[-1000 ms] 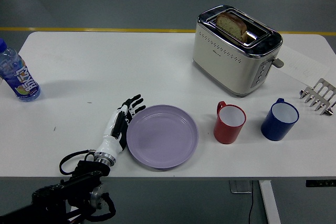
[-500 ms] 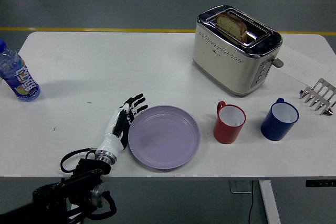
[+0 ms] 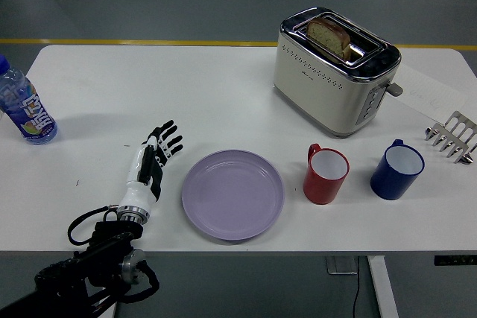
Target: Push plate across desktop
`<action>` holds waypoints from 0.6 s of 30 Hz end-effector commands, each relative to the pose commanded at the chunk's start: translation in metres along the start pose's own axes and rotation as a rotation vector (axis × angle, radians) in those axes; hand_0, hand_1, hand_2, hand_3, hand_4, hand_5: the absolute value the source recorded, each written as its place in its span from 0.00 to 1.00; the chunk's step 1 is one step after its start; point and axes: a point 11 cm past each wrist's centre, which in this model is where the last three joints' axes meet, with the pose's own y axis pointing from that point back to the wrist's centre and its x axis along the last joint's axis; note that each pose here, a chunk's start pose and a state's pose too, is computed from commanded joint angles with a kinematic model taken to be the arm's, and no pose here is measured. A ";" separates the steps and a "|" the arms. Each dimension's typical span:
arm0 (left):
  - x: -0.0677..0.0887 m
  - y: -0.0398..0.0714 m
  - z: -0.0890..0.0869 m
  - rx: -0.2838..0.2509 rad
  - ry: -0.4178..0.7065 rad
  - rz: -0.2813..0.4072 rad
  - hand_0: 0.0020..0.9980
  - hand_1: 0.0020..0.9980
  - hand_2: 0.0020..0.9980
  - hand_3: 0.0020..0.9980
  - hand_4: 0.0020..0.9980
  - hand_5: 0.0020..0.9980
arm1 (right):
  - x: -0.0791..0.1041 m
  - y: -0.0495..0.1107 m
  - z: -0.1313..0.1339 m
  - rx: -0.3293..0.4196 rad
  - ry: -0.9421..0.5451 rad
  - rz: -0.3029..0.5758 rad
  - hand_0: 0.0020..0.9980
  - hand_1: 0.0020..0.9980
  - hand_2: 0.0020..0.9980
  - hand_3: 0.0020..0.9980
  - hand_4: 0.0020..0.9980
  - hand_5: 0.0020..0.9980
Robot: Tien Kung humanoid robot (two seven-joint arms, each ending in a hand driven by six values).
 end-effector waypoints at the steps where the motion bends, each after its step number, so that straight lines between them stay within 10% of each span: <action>1: 0.003 -0.001 0.002 -0.003 0.003 0.008 0.75 0.79 0.84 0.82 0.45 1.00 | 0.000 0.000 0.000 0.000 0.000 0.000 0.57 0.53 0.61 0.60 0.12 0.60; 18: 0.102 0.000 0.052 -0.107 0.064 0.219 0.70 0.68 0.69 0.66 0.45 1.00 | 0.000 0.000 0.003 -0.002 -0.010 0.001 0.57 0.53 0.61 0.60 0.12 0.60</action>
